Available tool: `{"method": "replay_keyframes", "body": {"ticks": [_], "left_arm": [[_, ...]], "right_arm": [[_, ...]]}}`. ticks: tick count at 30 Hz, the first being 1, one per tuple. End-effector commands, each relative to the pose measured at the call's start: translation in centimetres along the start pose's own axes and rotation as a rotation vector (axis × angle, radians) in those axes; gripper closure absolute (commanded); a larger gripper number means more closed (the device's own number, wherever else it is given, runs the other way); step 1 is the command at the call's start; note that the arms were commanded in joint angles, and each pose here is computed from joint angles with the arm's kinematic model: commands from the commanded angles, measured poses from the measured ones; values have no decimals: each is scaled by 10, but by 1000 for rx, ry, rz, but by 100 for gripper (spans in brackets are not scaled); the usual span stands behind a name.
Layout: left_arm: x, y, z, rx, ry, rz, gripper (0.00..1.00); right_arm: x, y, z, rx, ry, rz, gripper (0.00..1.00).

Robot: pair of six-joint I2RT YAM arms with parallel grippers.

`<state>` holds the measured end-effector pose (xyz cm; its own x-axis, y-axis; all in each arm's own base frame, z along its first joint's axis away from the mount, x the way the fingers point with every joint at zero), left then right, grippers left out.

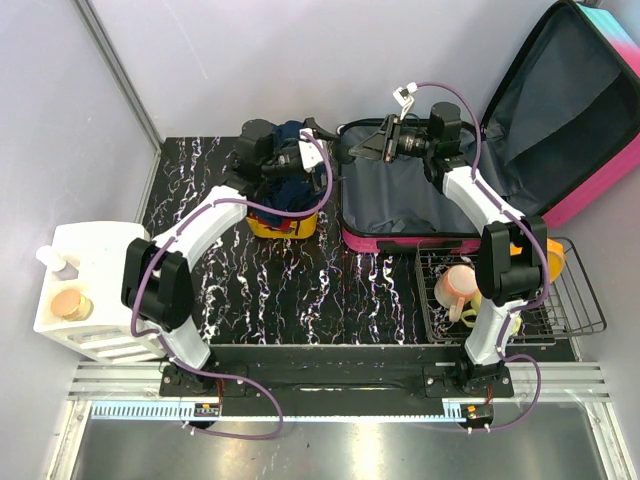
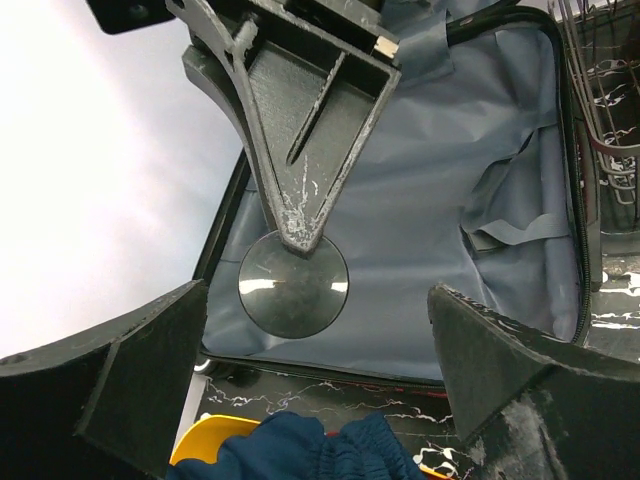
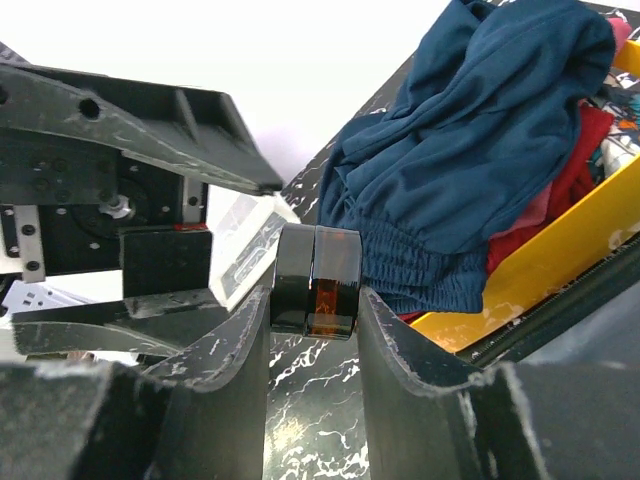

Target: Open, take out, and arrange the luggage

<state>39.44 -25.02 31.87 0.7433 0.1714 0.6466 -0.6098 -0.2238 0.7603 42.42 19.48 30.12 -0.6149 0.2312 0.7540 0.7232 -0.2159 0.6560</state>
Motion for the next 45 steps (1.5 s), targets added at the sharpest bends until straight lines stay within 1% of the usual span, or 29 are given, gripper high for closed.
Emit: {"method": "replay_keyframes", "body": {"ticks": [1, 3, 7, 10, 11, 14, 20, 21, 23, 24, 25, 26, 27, 28, 29, 30, 31, 32, 33, 34, 35, 36, 37, 38, 39, 40, 43, 44, 45], "left_arm": [[10, 13, 6, -71, -15, 45, 4], [13, 14, 6, -70, -5, 48, 4], [14, 17, 6, -82, -1, 49, 8], [14, 17, 6, -79, 7, 39, 16], [15, 17, 6, -78, 15, 34, 20], [16, 15, 5, -72, 29, 36, 30], [15, 14, 4, -68, 26, 46, 46], [16, 15, 4, -68, 27, 49, 51], [16, 15, 4, -68, 24, 54, 57], [16, 16, 4, -66, 24, 50, 61], [16, 16, 3, -61, 26, 42, 70], [19, 19, 2, -62, 30, 39, 76], [18, 20, 0, -57, 29, 17, 80], [19, 21, -1, -55, 32, -15, 87], [23, 24, -4, -53, 39, -30, 90], [22, 25, -7, -41, 35, -58, 93], [24, 26, -12, -31, 41, -89, 96], [27, 28, -16, -23, 50, -108, 100], [27, 30, -22, -9, 51, -144, 100], [29, 29, -29, 4, 63, -200, 100], [34, 36, -36, 6, 75, -219, 100], [32, 35, -41, 27, 78, -293, 100], [37, 34, -50, 41, 99, -318, 100], [39, 41, -58, 50, 110, -336, 100], [36, 37, -68, 93, 117, -398, 100], [36, 39, -74, 111, 126, -420, 100], [33, 46, -105, 205, 174, -516, 100], [25, 52, -119, 251, 181, -563, 100], [25, 52, -134, 283, 204, -576, 100]], "right_arm": [[41, 7, 0, 9, 103, -97, 100], [44, 2, 2, 26, 119, -101, 100], [47, -3, 6, 50, 139, -100, 100], [48, -4, 6, 56, 147, -101, 100], [48, -4, 6, 57, 149, -101, 100], [48, -4, 6, 61, 157, -100, 100], [49, -6, 9, 71, 169, -97, 100], [48, -5, 9, 68, 168, -98, 100], [48, -5, 9, 72, 173, -96, 100], [49, -5, 10, 71, 177, -98, 100], [49, -5, 10, 73, 180, -98, 100], [49, -5, 11, 75, 182, -96, 94], [49, -3, 11, 69, 179, -101, 84], [48, -2, 11, 64, 173, -101, 70], [47, 1, 12, 41, 150, -106, 45], [46, 3, 12, 32, 128, -123, 35], [46, 6, 12, 19, 112, -134, 28], [45, 11, 12, -14, 80, -149, 17], [45, 15, 12, -31, 65, -179, 12], [44, 19, 11, -48, 49, -189, 9], [42, 24, 11, -79, 21, -198, 7], [43, 32, 8, -103, 11, -223, 3], [41, 37, 8, -132, -14, -232, 1], [41, 42, 7, -148, -22, -255, 0], [39, 45, 6, -157, -31, -267, 0], [37, 48, 6, -165, -40, -277, 0], [34, 52, 8, -154, -40, -302, 1], [35, 54, 9, -154, -39, -307, 1], [35, 54, 9, -155, -40, -307, 1]]}}
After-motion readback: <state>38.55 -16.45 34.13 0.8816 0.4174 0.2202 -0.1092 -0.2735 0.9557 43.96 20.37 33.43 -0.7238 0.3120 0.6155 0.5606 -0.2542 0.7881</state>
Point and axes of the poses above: each gripper's point midway between its finger pads, its own z axis out along the fingers, its own x axis along the line the jaws close on, y = z × x, the point moved 7 cm from there along -z, back along the fingers, and after that the axes turned 9 degrees about z, right-handed, at the moved point
